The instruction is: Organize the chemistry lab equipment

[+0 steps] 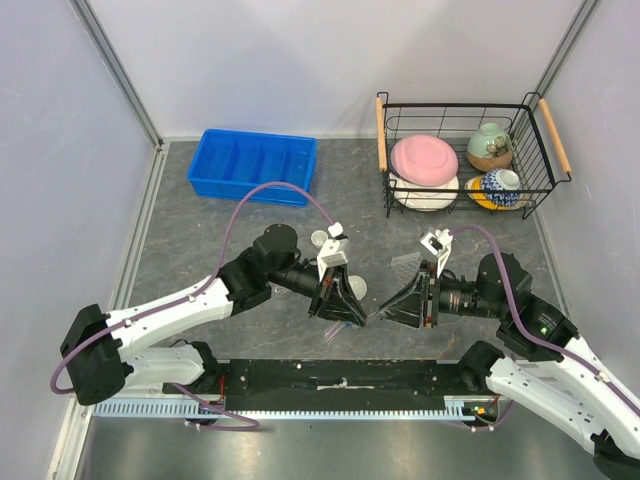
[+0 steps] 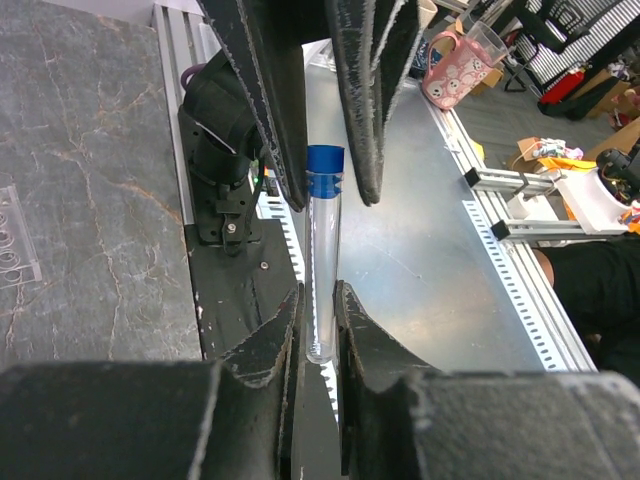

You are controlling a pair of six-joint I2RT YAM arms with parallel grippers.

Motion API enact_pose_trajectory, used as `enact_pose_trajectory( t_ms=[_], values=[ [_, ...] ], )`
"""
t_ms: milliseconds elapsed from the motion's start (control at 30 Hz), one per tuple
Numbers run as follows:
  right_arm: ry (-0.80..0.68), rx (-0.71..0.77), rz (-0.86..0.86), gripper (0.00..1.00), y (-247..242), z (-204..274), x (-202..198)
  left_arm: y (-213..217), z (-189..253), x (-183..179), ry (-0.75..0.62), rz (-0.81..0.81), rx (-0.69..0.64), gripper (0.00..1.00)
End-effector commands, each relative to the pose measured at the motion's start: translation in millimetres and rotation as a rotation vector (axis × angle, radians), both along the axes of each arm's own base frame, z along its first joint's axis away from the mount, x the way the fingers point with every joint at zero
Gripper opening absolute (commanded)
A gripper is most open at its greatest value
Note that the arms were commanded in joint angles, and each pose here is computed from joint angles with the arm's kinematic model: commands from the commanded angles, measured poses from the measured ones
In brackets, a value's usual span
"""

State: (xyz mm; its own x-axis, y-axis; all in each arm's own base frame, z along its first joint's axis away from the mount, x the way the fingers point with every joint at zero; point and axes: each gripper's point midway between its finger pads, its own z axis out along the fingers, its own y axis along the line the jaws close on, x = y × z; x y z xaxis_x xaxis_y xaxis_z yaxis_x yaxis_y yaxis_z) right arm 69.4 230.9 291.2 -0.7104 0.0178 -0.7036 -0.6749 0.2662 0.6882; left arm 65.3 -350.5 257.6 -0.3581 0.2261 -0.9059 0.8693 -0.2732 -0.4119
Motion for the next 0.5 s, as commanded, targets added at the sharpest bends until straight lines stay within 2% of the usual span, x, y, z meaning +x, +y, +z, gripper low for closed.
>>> enact_pose_trajectory(
  t_ms=[0, 67, 100, 167, 267, 333, 367, 433, 467],
  values=[
    [-0.046, 0.029, 0.007, 0.3, 1.1, 12.8, 0.7, 1.2, 17.6, 0.5, -0.019, -0.01, -0.052, 0.02],
    [-0.047, 0.024, 0.0, 0.22, 0.1, 12.6, 1.1, 1.6, 18.6, 0.0, -0.016, -0.01, -0.053, 0.02],
    [-0.05, 0.019, -0.003, 0.13, -0.1, 11.8, 2.0, 1.7, 18.4, 0.8, -0.016, -0.007, -0.051, 0.02],
    [-0.049, 0.003, -0.021, 0.02, -1.2, 9.9, 5.2, 1.6, 19.7, 2.0, -0.013, 0.006, -0.049, 0.02],
    [-0.061, -0.029, -0.063, 0.0, -3.8, 5.2, 12.8, 0.3, 21.3, 7.5, -0.001, 0.044, -0.033, 0.04],
    [-0.083, -0.064, -0.108, 0.0, -6.2, 2.9, 23.1, -2.9, 24.5, 16.8, 0.011, 0.1, -0.006, 0.21],
    [-0.087, -0.104, -0.166, 0.0, -10.7, -3.7, 33.4, -5.1, 25.1, 28.0, 0.023, 0.166, 0.013, 0.38],
    [-0.096, -0.155, -0.22, 0.0, -13.7, -7.9, 46.0, -2.5, 27.0, 40.4, 0.053, 0.22, 0.047, 0.52],
    [-0.114, -0.208, -0.288, 0.0, -20.5, -15.1, 59.5, -1.4, 29.0, 47.4, 0.063, 0.262, 0.054, 0.64]
  ],
)
